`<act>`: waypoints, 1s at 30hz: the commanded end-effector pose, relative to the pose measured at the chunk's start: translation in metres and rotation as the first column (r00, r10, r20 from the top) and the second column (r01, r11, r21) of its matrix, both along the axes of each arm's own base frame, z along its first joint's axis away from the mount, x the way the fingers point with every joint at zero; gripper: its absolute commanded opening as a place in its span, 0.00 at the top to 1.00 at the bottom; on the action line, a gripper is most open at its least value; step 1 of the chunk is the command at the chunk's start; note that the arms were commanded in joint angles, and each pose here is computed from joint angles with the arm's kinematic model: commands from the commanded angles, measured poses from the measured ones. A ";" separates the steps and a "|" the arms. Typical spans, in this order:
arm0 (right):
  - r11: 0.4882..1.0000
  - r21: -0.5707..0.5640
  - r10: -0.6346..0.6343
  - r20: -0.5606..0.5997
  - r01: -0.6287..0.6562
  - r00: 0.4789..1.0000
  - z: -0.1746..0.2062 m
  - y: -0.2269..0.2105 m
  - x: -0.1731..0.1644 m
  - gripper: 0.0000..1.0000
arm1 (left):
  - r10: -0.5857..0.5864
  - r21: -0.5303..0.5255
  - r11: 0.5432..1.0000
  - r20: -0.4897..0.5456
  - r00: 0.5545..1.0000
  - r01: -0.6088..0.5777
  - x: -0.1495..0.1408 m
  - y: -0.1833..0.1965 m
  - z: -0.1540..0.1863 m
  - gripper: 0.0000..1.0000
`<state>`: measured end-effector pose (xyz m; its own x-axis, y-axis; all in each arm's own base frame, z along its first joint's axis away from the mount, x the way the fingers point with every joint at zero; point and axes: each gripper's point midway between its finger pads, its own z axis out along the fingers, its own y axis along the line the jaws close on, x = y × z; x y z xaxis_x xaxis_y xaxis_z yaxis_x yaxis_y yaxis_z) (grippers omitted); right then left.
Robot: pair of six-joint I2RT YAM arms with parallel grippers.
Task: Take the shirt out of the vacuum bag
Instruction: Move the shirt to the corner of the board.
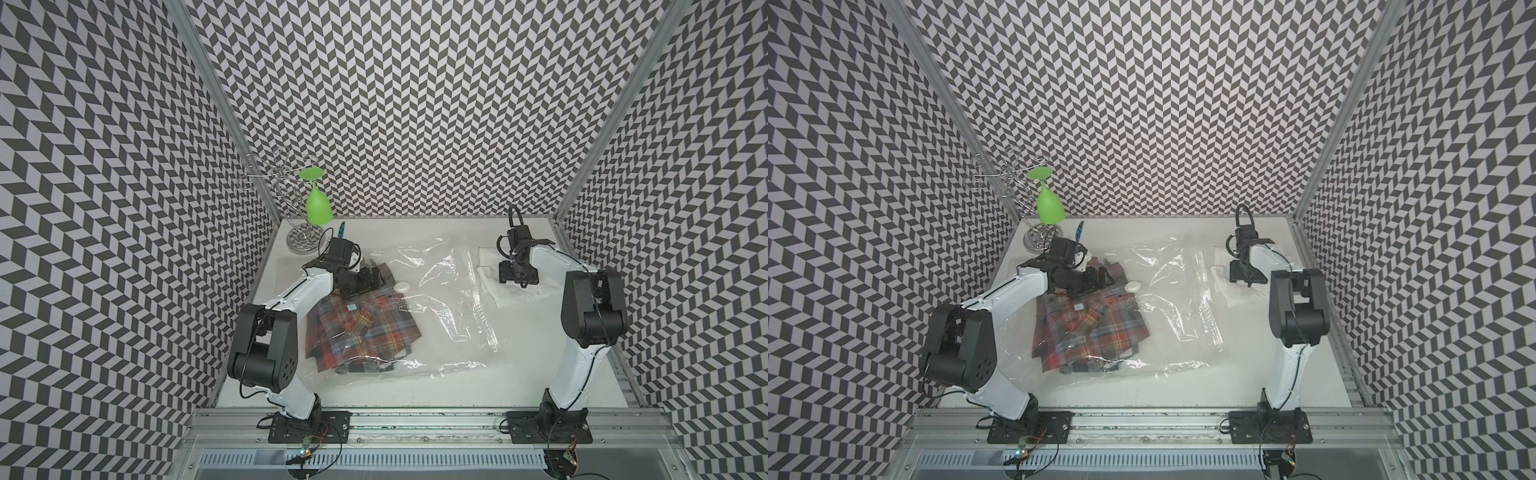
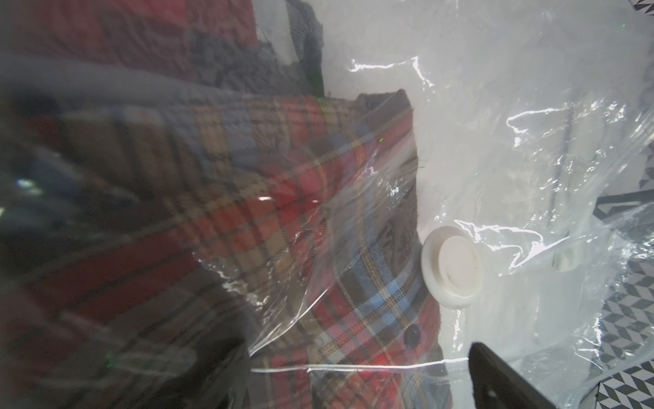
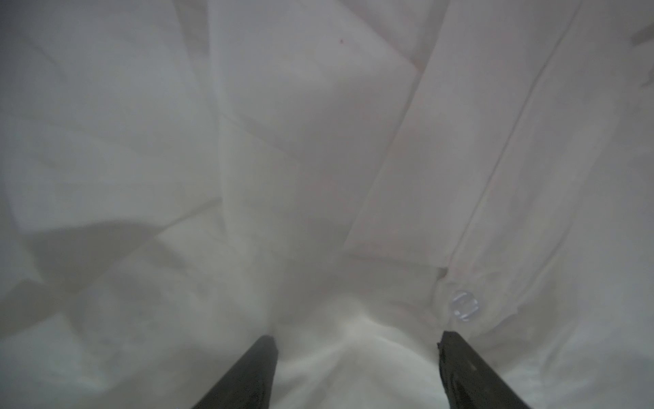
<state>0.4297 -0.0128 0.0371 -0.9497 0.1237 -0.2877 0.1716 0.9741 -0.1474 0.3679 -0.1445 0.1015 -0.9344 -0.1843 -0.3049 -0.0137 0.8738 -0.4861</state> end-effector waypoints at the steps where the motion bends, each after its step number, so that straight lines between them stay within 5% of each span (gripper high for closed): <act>1: 0.999 0.014 -0.039 0.034 0.039 0.999 -0.009 0.003 0.017 0.25 | 0.025 0.036 0.999 -0.016 1.000 -0.025 -0.007 0.013 -0.004 0.02; 21: 1.000 0.017 -0.016 0.015 0.016 1.000 -0.053 0.008 0.077 0.25 | 0.023 0.036 0.999 -0.026 0.999 -0.022 -0.018 0.014 -0.008 0.02; 30: 0.998 0.057 -0.027 0.144 0.019 0.989 -0.019 0.012 0.126 0.25 | 0.013 0.002 1.000 -0.038 0.999 -0.013 -0.023 0.005 -0.006 0.02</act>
<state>0.5567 -0.0038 0.0347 -0.8740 0.1690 -0.4555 0.2243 0.9720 -0.0697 0.3600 -0.1434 0.1034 -0.9298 -0.1865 -0.3174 -0.0050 0.8685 -0.4957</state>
